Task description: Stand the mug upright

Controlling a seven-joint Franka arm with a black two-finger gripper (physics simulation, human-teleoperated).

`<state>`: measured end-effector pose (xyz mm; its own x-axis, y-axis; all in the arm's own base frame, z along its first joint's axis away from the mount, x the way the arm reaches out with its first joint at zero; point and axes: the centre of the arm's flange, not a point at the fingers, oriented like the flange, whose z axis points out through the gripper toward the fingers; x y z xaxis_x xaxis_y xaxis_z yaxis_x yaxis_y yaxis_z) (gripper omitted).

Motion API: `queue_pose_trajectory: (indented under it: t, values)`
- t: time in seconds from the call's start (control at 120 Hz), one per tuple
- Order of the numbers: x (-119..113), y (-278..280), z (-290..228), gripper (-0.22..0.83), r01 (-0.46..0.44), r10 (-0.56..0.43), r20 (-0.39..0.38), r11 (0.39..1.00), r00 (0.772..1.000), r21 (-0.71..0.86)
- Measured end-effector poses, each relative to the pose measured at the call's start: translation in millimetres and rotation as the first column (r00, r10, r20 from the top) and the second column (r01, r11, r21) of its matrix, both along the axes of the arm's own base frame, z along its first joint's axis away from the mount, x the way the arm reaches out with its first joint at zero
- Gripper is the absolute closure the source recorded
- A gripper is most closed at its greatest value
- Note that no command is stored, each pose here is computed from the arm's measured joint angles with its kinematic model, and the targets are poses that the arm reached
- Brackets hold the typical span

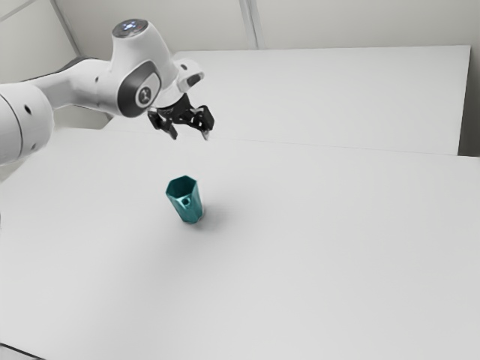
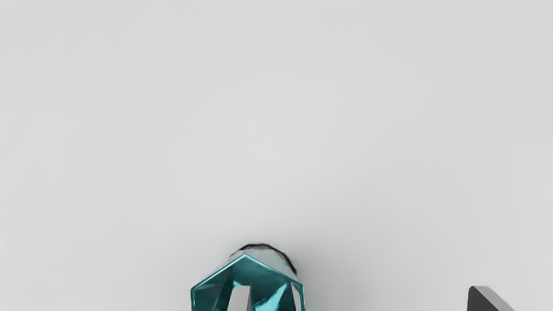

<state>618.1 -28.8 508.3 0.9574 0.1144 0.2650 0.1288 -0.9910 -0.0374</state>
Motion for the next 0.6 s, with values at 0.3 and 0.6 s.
queue_pose_trajectory:
  t: [0.3,0.6]
  values:
    - [-40,36,75,0.01,0.041,-0.046,-0.082,0.997,0.996,-0.064]
    - [-57,71,110,0.0,0.12,-0.128,-0.12,0.99,0.985,-0.07]
